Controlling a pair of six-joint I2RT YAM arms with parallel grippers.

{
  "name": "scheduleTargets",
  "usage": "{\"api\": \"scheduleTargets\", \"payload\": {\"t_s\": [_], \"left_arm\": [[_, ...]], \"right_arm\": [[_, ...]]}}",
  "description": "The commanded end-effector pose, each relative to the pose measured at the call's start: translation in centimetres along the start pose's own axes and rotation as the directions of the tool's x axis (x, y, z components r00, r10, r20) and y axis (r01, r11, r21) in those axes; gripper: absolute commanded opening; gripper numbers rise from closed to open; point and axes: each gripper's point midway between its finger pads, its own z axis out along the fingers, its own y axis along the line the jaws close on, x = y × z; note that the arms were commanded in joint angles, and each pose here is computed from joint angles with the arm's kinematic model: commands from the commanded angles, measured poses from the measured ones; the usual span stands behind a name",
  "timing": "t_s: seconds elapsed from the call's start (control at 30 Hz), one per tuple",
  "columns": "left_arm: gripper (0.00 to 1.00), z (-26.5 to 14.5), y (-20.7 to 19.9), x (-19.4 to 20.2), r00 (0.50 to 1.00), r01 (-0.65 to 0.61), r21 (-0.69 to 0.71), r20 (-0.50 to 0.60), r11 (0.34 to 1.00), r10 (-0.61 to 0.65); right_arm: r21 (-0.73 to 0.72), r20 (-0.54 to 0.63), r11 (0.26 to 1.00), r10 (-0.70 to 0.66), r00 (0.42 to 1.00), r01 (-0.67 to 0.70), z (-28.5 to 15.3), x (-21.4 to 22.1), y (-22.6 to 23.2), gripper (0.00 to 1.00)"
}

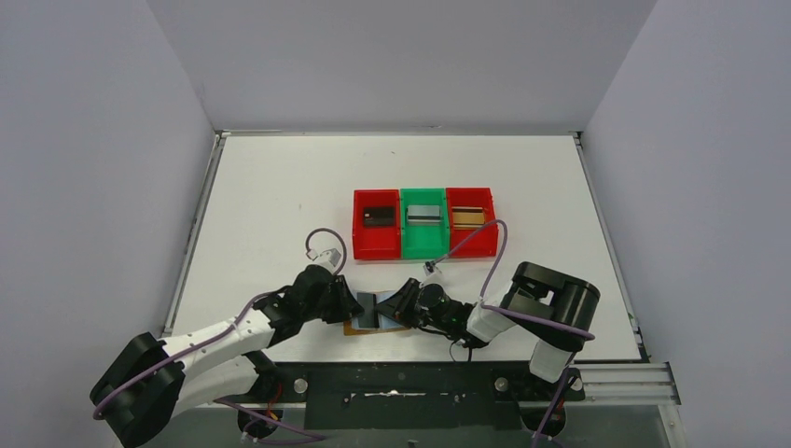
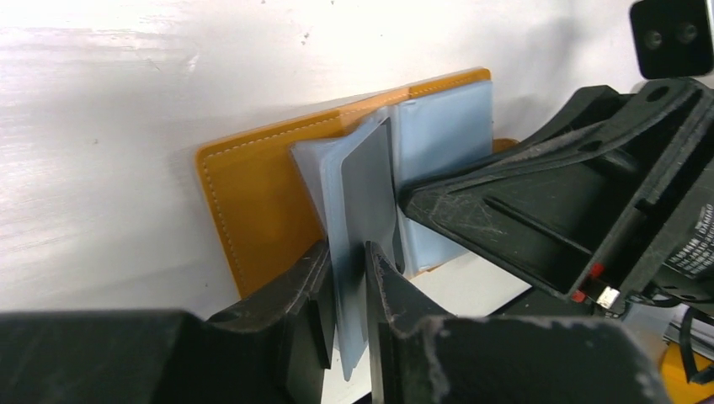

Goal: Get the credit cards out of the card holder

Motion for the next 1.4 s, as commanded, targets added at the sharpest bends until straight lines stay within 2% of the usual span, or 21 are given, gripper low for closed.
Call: {"api": "scheduleTargets", "payload": {"t_s": [0.0,0.17,0.37,0.57,0.67,0.73,0.9,1.13,1.27,1.37], "left_arm": [[0.15,-0.4,-1.8,-0.1,1.0,-0.003,0.087,0.001,0.996,0.003],[0.13,-0.2,-0.8,0.4,1.0,0.002,0.05,-0.011,0.999,-0.001],[0.39,-0.8,0.8,-0.1,1.0,0.015,-0.051,0.013,0.999,-0.015],[0.44,-1.8,0.5,-1.4,0.997,0.03,-0.059,0.074,0.998,-0.026],[0.38,-1.8,0.1,-1.4,0.998,0.021,-0.046,0.066,0.999,-0.018],[0.25,-1.6,0.0,-0.9,0.999,0.007,-0.034,0.043,0.999,-0.006],[0.0,-0.4,0.5,1.0,0.999,0.001,-0.011,-0.033,1.0,-0.002],[0.0,-0.1,1.4,1.3,0.999,-0.001,-0.051,-0.036,0.999,-0.001],[0.0,-0.3,1.7,1.1,1.0,-0.001,-0.066,-0.023,0.998,0.0],[0.0,-0.4,1.9,1.2,1.0,-0.004,-0.074,-0.025,0.997,0.002]], "right_arm": [[0.009,-0.004,1.0,-0.028,1.0,0.028,0.5,0.1,-0.2,0.2],[0.001,-0.007,1.0,-0.031,1.0,0.031,0.4,0.1,0.0,0.18],[0.024,0.008,0.999,-0.032,0.999,0.032,0.0,-0.2,-0.4,0.21],[0.043,-0.001,0.998,-0.047,0.999,0.047,0.0,-0.1,-0.7,0.22],[0.038,-0.001,0.998,-0.046,0.999,0.046,0.1,0.0,-0.6,0.22],[0.038,-0.002,0.998,-0.047,0.999,0.047,0.1,0.0,-0.5,0.22],[0.027,-0.017,0.998,-0.055,0.998,0.056,0.3,0.4,-0.5,0.22],[-0.006,-0.006,0.999,-0.049,0.999,0.049,-0.1,0.2,0.1,0.16],[-0.035,0.004,0.998,-0.054,0.999,0.054,-0.7,0.0,0.6,0.21],[-0.058,0.01,0.997,-0.053,0.999,0.054,-1.1,-0.1,0.9,0.13]]}}
